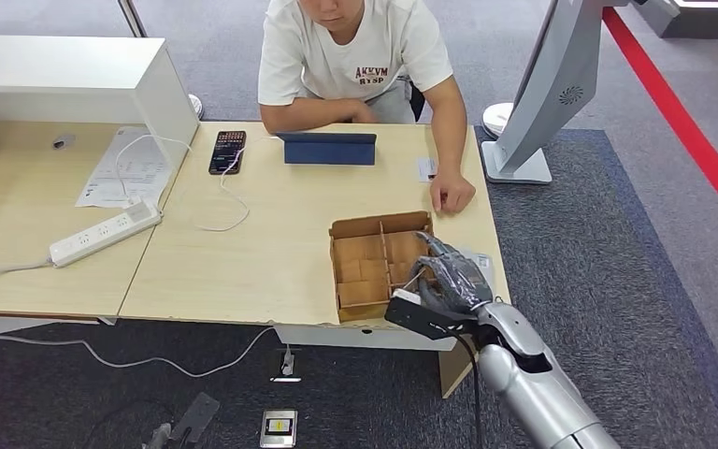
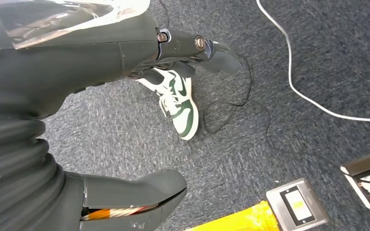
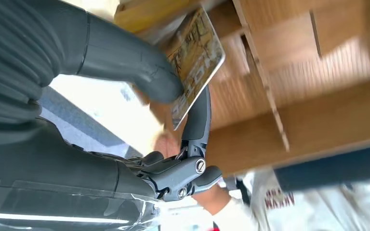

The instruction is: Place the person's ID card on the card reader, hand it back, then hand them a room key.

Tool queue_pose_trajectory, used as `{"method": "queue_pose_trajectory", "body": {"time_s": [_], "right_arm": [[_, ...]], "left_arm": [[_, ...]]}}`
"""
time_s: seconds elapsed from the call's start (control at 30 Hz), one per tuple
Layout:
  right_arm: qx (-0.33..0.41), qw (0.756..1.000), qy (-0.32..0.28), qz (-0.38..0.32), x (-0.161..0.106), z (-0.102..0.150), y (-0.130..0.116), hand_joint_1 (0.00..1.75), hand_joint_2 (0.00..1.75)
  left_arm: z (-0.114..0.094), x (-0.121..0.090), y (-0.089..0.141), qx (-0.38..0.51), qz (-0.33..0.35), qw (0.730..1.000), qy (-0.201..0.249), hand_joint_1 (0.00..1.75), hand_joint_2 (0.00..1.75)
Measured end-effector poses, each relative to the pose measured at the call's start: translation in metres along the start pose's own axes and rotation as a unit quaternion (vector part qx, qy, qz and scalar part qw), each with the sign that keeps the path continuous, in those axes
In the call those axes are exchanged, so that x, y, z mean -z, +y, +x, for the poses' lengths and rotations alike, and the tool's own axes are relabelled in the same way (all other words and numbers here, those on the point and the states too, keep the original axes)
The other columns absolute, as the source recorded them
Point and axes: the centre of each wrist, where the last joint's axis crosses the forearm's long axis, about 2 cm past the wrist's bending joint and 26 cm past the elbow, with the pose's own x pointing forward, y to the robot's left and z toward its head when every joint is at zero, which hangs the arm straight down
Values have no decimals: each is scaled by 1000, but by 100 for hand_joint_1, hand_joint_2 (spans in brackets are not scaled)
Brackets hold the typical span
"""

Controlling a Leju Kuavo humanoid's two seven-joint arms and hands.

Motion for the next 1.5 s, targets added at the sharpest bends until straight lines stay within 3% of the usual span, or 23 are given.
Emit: {"method": "queue_pose_trajectory", "body": {"time_s": [0.07,0.17,0.2,0.3,0.73,0.97,1.37,1.5], "right_arm": [[-5,1000,-3,-18,2,0,-10,175,175],[-16,999,-6,-45,6,-2,-27,175,175],[-19,998,-7,-54,6,-3,-32,175,175],[-29,996,-7,-84,8,-7,-52,175,175],[-69,981,1,-181,1,-23,-133,175,175],[-105,971,-14,-212,12,-27,-175,175,175],[-106,973,-1,-207,19,-35,-182,175,175],[-131,968,-8,-216,30,-33,-204,175,175]], "left_arm": [[0,0,0,0,0,1000,-2,0,175],[0,0,0,2,1,1000,-5,0,44],[0,0,0,3,2,1000,-6,0,44],[1,0,0,5,2,1000,-9,0,175],[5,1,-1,21,-8,1000,-22,0,175],[18,5,0,38,-17,999,-33,0,175],[23,7,0,49,-20,998,-45,0,175],[29,8,1,62,-26,996,-53,0,175]]}}
